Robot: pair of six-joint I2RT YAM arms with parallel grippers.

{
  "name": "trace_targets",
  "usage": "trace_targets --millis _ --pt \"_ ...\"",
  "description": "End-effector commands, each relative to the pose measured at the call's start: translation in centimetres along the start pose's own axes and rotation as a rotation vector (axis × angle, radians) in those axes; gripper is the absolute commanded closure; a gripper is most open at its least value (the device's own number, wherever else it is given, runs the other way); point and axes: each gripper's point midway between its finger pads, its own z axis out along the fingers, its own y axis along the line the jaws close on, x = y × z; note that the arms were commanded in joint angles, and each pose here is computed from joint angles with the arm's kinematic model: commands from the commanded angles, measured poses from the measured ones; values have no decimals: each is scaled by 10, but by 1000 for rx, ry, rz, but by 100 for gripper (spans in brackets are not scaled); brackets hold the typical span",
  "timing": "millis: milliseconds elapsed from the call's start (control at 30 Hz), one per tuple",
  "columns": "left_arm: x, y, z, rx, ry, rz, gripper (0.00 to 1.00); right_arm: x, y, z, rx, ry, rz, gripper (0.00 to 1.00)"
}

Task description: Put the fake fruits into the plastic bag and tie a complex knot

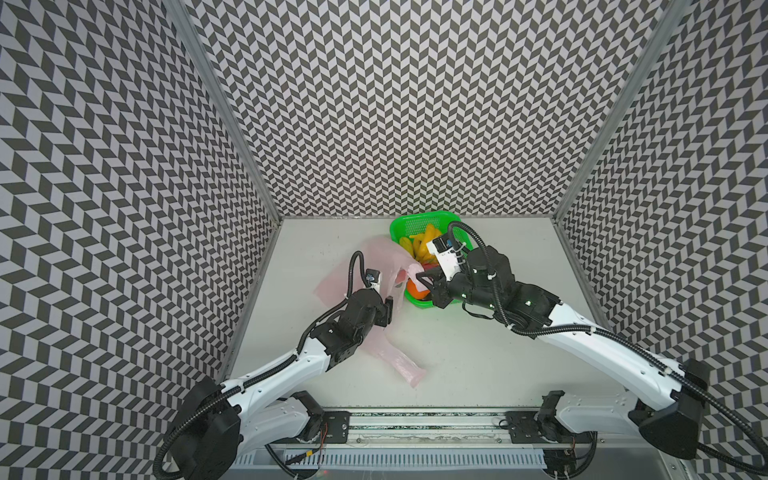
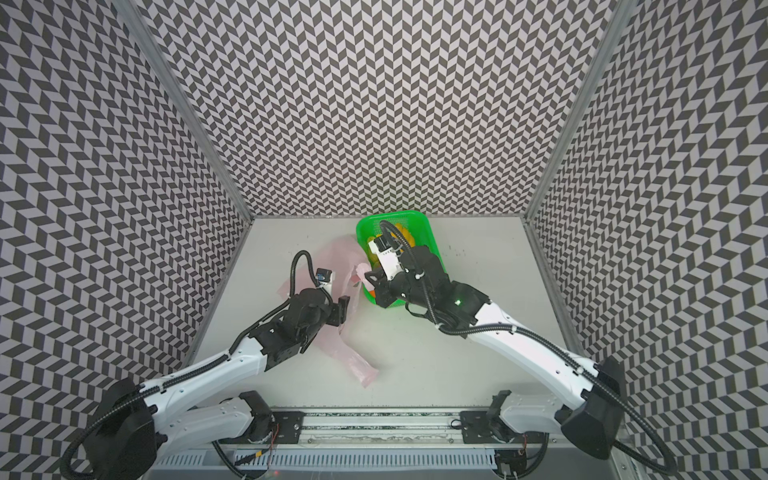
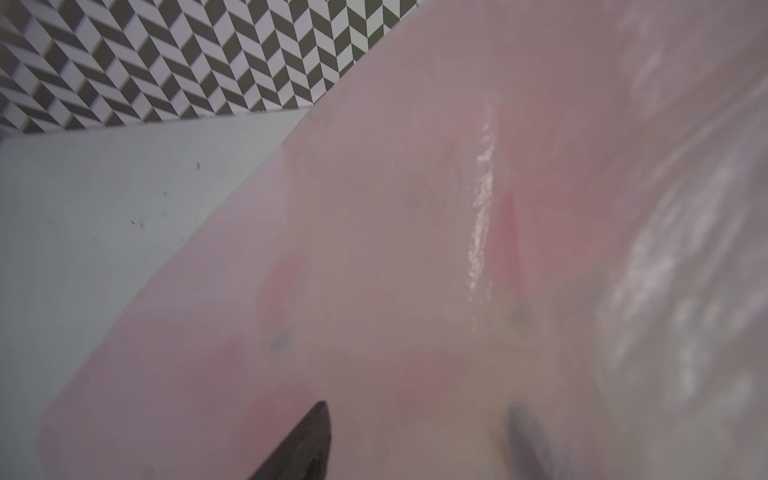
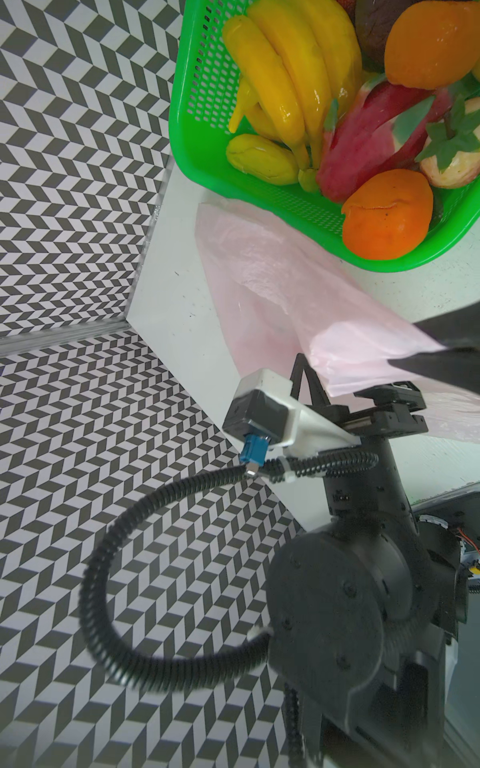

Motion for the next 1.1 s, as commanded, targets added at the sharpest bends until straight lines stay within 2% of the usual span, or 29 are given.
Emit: trace_targets --millis 0,100,200,433,633,833,1067 --pt "-22 2 -5 -28 -57 7 54 -9 4 -8 -23 -43 -8 100" --pt "-32 -1 -14 -5 -54 23 73 -7 -1 -6 -10 -29 -13 100" --pt "-42 -3 -28 18 -37 25 82 -8 -7 -4 -2 -17 -22 100" --pt "-71 4 -65 44 -1 11 92 -24 -45 1 44 -14 -26 100" --pt "-107 3 -83 132 25 -24 100 -40 -87 13 103 -15 -27 99" --pt "-123 -8 -79 207 41 -87 100 -64 -104 7 70 -80 -25 69" --pt "-121 -5 -61 181 97 -197 100 -68 -119 -28 140 -121 -33 25"
